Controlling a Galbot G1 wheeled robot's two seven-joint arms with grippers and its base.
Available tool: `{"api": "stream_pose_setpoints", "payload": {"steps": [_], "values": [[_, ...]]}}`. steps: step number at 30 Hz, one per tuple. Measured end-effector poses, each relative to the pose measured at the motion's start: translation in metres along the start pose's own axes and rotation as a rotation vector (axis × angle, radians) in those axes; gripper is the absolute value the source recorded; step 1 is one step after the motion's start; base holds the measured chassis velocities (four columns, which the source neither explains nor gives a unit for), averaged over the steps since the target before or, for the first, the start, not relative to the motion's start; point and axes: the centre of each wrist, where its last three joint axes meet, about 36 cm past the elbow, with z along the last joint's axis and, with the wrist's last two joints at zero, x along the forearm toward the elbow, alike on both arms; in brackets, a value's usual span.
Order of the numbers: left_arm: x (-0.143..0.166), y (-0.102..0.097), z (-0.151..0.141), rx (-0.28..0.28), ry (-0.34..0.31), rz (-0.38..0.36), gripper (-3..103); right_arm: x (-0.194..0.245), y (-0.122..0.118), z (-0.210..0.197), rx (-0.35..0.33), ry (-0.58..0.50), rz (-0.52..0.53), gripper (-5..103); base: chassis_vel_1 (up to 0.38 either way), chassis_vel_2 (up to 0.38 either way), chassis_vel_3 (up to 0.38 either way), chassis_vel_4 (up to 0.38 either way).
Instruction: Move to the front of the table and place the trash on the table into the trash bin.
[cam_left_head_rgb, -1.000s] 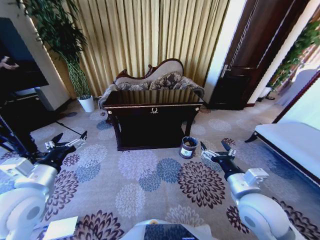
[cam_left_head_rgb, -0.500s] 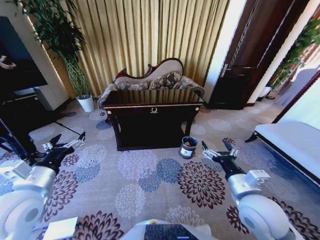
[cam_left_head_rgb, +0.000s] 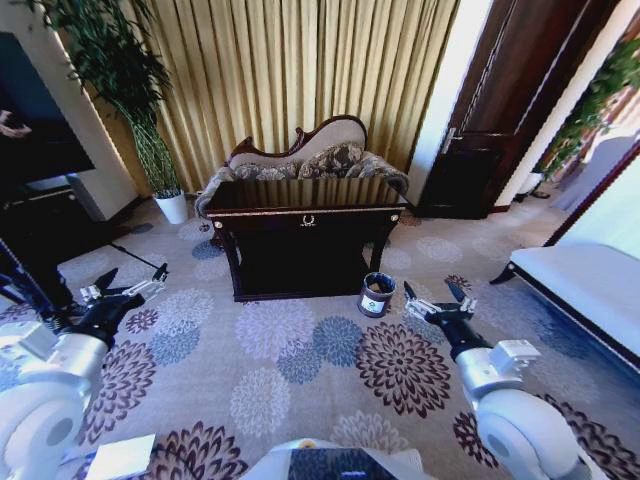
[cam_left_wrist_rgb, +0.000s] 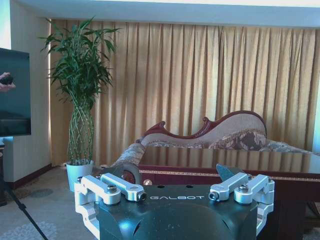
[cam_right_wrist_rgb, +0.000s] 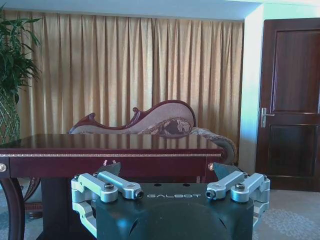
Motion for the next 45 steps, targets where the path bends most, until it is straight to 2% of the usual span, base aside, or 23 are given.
{"api": "stream_pose_setpoints", "payload": {"steps": [25, 45], "values": [[-0.0014, -0.0029, 0.0016, -0.024, -0.003, -0.009, 100, -0.0009, 0.0008, -0.0006, -0.016, 0.002, -0.006, 100, 0.048, -0.047, -0.045, 0.043], [-0.002, -0.0059, 0.0049, -0.039, -0.024, -0.026, 100, -0.0029, 0.0028, -0.0017, -0.023, -0.048, -0.005, 100, 0.0, 0.0, 0.0, 0.0]]}}
